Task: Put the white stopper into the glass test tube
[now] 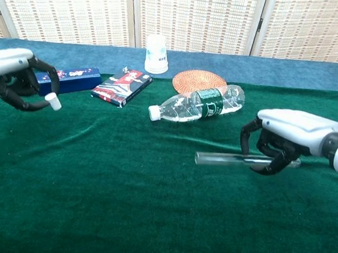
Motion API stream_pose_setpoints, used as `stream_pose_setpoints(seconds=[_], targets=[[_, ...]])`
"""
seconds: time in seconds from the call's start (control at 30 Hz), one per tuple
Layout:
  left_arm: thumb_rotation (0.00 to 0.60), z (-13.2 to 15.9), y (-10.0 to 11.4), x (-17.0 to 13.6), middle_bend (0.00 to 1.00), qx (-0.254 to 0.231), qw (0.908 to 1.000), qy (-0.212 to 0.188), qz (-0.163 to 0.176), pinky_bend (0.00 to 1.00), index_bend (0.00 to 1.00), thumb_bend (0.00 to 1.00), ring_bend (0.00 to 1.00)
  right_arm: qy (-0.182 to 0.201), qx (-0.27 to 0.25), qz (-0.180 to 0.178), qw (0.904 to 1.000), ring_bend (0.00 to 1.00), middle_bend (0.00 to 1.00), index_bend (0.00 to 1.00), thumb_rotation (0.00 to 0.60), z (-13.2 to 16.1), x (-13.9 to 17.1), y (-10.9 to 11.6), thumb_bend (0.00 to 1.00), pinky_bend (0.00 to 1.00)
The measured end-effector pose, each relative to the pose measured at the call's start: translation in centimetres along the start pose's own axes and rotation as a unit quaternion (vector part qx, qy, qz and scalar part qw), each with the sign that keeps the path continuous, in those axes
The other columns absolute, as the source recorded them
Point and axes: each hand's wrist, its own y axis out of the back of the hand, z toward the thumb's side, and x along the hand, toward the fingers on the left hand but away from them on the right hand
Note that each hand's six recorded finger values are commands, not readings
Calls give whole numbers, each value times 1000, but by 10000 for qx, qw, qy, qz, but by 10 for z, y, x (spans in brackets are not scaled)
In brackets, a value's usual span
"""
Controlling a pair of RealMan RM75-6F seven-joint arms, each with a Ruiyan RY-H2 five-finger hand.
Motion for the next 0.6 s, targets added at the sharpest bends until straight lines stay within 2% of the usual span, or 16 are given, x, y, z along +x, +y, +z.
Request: stream_pose_setpoints(seconds=[0.2,0.37,0.6], targets=[[600,8,41,-4,989,-700,9968,-108,382,837,560,551,928,285,-724,-223,9967,1000,939,812,600,19,-5,29,587,1000],[600,24,67,-8,988,-1014,9916,-377,712,838,563,555,929,576,-1366,-406,9881,1000,953,829,600,43,-14,54,589,1000],[600,50,85,-14,988,-1161,9845,-804,1043,837,565,558,927,699,-2131,-434,9735,1000,962,861,600,71,-30,56,588,1000]])
